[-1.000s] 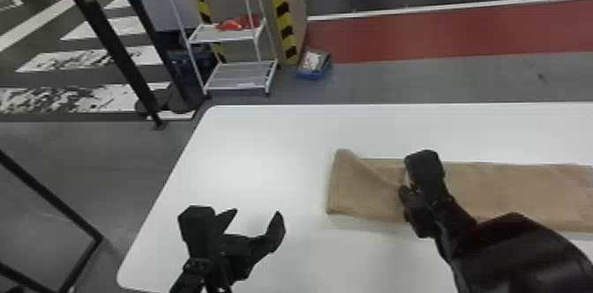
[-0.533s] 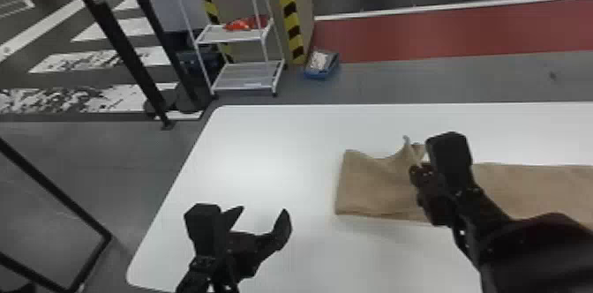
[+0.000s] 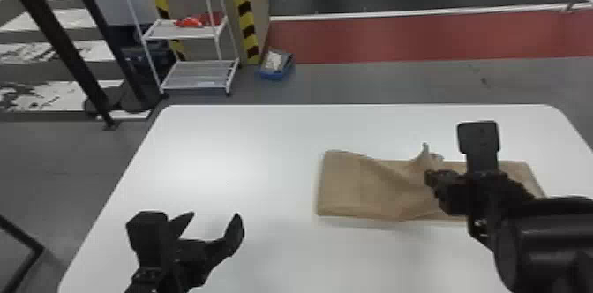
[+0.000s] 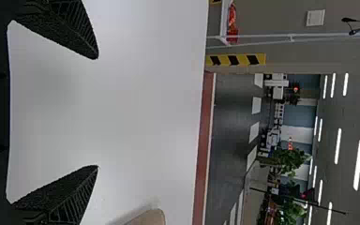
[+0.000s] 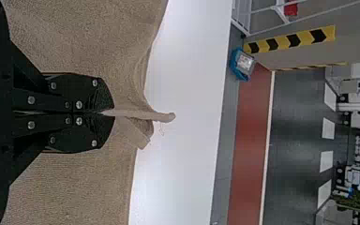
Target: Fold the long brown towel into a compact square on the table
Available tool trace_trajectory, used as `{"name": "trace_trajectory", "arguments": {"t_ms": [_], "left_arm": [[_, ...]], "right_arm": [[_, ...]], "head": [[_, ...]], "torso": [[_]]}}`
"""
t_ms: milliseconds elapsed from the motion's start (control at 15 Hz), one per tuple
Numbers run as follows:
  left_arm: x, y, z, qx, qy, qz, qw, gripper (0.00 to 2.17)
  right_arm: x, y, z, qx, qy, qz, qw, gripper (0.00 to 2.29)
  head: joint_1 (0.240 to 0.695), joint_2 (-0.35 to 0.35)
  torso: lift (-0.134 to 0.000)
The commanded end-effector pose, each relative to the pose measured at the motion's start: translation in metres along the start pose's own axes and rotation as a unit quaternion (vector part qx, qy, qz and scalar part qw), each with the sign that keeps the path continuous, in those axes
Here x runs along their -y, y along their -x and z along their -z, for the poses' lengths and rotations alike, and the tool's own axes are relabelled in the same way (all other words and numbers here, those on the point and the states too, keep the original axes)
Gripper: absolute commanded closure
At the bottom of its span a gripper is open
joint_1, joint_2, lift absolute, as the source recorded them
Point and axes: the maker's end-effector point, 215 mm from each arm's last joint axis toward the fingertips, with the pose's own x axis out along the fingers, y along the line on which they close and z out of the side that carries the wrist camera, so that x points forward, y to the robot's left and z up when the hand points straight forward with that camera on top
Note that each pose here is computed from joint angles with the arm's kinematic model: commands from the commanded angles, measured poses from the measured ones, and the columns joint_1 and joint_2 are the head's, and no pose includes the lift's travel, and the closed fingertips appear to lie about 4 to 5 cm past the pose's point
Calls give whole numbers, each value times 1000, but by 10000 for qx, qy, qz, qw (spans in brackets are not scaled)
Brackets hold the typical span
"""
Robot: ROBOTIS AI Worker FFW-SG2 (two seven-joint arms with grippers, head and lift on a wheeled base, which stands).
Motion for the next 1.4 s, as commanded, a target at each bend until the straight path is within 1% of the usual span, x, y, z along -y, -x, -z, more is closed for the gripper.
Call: {"name": "trace_trajectory", "arguments": {"t_ms": [0, 67, 133, 200, 267, 333, 400, 533, 667, 800, 933, 1067, 1133, 1200, 1267, 1333], "left_arm": [[4, -1, -3, 25, 1, 24, 10000, 33], [4, -2, -4, 32, -6, 14, 10000, 33], [2, -2, -3, 26, -7, -2, 10000, 33], [0, -1, -3, 27, -17, -16, 10000, 33], [-2, 0, -3, 21, -20, -30, 10000, 33], [-4, 1, -3, 23, -30, -45, 10000, 33], [-6, 1, -4, 55, -36, -61, 10000, 33], [-9, 2, -6, 96, -44, -78, 9999, 33], [-7, 1, -8, 133, -38, -71, 9999, 33], [-2, 0, -12, 166, -29, -39, 9999, 33], [3, -4, -13, 167, -93, -17, 9998, 33], [3, -4, -14, 170, -121, -29, 9998, 33], [3, -3, -14, 169, -122, -28, 9998, 33], [2, -2, -12, 155, -130, -35, 9998, 33], [0, -2, -11, 148, -131, -51, 9998, 33], [0, -2, -11, 141, -130, -52, 9998, 33]], "right_arm": [[-2, -3, 2, 23, -5, -27, 10000, 1291], [-1, 3, -2, 88, -75, -59, 9999, 1291], [7, 12, -15, 189, -140, -35, 9997, 1295], [20, 21, -23, 181, -290, -39, 9994, 1291], [41, 28, -29, 168, -506, 2, 9986, 1291], [58, 30, -31, 126, -682, 26, 9976, 1291], [75, 30, -35, 176, -763, 107, 9969, 1291], [103, 12, -6, 9, -660, 276, 9974, 1291], [115, -8, 15, -168, -576, 370, 9975, 1291], [113, -20, 20, -201, -408, 425, 9981, 1291], [113, -14, 11, -97, -452, 391, 9982, 1291], [125, 9, -24, 127, -772, 304, 9965, 1291], [145, 17, -32, 111, -1009, 375, 9941, 1291], [166, 23, -43, 189, -1105, 479, 9925, 1291], [180, 25, -37, 68, -1140, 533, 9920, 1291], [183, 21, -24, -33, -1086, 566, 9925, 1291]], "head": [[695, 114], [695, 112], [695, 111], [695, 109], [695, 106], [695, 100], [695, 87], [695, 56], [695, 17], [695, 1], [695, -8], [695, -13], [695, -15], [695, -18], [695, -37], [695, -51]], "torso": [[-57], [-57], [-57], [-57], [-57], [-57], [-57], [-57], [-57], [-57], [-57], [-57], [-57], [-57], [-57], [-57]]}}
